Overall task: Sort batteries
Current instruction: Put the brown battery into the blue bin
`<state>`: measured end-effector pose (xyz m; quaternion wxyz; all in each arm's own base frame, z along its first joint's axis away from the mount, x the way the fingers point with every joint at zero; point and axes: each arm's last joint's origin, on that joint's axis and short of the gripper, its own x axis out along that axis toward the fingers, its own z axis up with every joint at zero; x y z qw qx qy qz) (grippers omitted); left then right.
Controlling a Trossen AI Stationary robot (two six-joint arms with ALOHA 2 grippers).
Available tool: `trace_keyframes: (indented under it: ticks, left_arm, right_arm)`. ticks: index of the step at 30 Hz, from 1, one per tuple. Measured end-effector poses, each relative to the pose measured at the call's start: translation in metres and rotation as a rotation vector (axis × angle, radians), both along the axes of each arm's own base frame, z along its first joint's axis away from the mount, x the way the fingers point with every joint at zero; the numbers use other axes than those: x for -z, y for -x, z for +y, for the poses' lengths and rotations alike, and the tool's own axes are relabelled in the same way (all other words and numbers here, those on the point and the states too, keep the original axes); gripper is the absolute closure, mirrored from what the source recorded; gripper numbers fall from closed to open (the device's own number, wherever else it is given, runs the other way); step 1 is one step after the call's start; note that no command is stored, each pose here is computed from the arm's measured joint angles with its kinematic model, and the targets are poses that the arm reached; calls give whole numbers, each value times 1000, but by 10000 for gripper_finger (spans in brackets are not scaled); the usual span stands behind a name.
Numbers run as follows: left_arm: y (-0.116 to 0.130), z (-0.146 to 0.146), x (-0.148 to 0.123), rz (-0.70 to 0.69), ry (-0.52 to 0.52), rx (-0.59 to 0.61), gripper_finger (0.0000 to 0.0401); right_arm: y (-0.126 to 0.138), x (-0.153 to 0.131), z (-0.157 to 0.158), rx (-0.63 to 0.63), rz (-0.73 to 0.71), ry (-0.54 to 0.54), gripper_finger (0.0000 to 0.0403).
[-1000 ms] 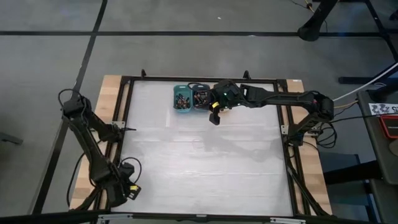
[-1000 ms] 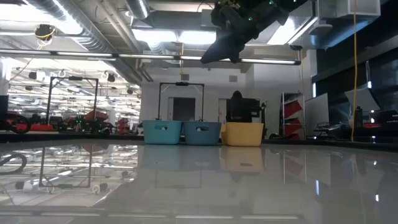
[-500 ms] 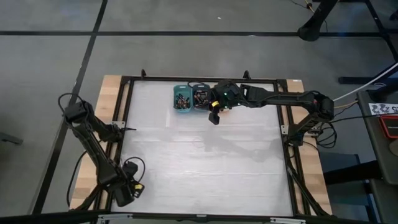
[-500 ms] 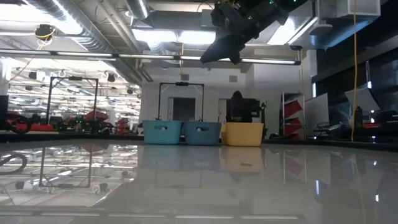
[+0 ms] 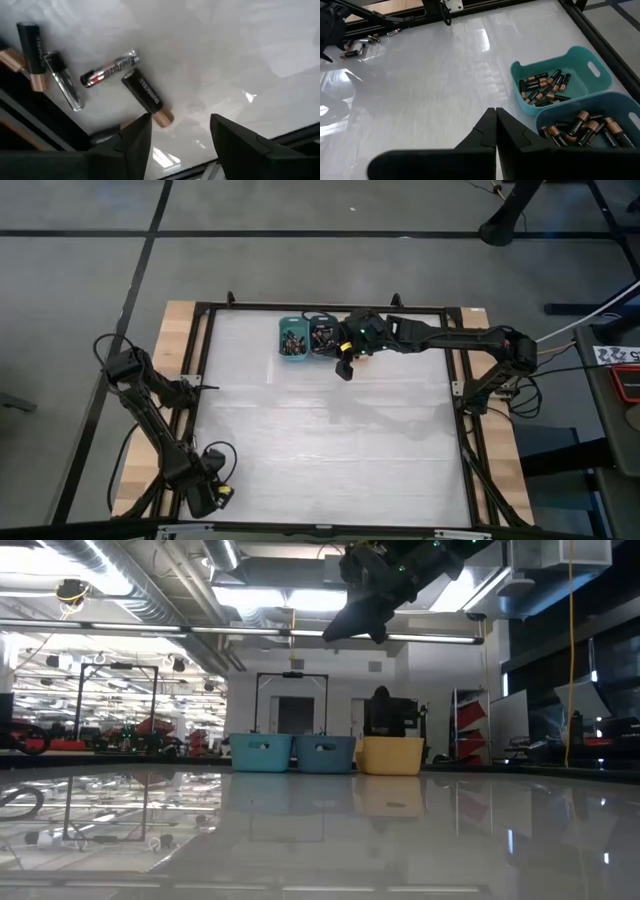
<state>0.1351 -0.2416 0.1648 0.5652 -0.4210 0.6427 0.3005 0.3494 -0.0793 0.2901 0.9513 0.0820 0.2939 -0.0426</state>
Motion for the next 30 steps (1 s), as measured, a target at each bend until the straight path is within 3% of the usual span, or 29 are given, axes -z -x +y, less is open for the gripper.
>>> trace_keyframes:
  ticks: [3, 10, 19, 23, 25, 30]
  left_arm:
    - [-1, -9, 12, 17, 56, 1, 209]
    - [4, -7, 24, 81, -7, -72, 209]
    - [2, -5, 27, 50, -44, -48, 209]
    - [-2, -5, 23, 21, -75, -4, 209]
    - [-4, -2, 18, -15, -158, 38, 209]
    - [-13, -3, -12, -29, -252, 215, 209]
  right_arm:
    - [0, 1, 0, 1, 7, -1, 403]
    - [0, 0, 0, 2, 6, 14, 403]
    - [0, 0, 0, -6, 7, 29, 403]
    - [0, 0, 0, -6, 7, 28, 403]
    - [0, 0, 0, -6, 7, 28, 403]
    - [0, 0, 0, -14, 6, 21, 403]
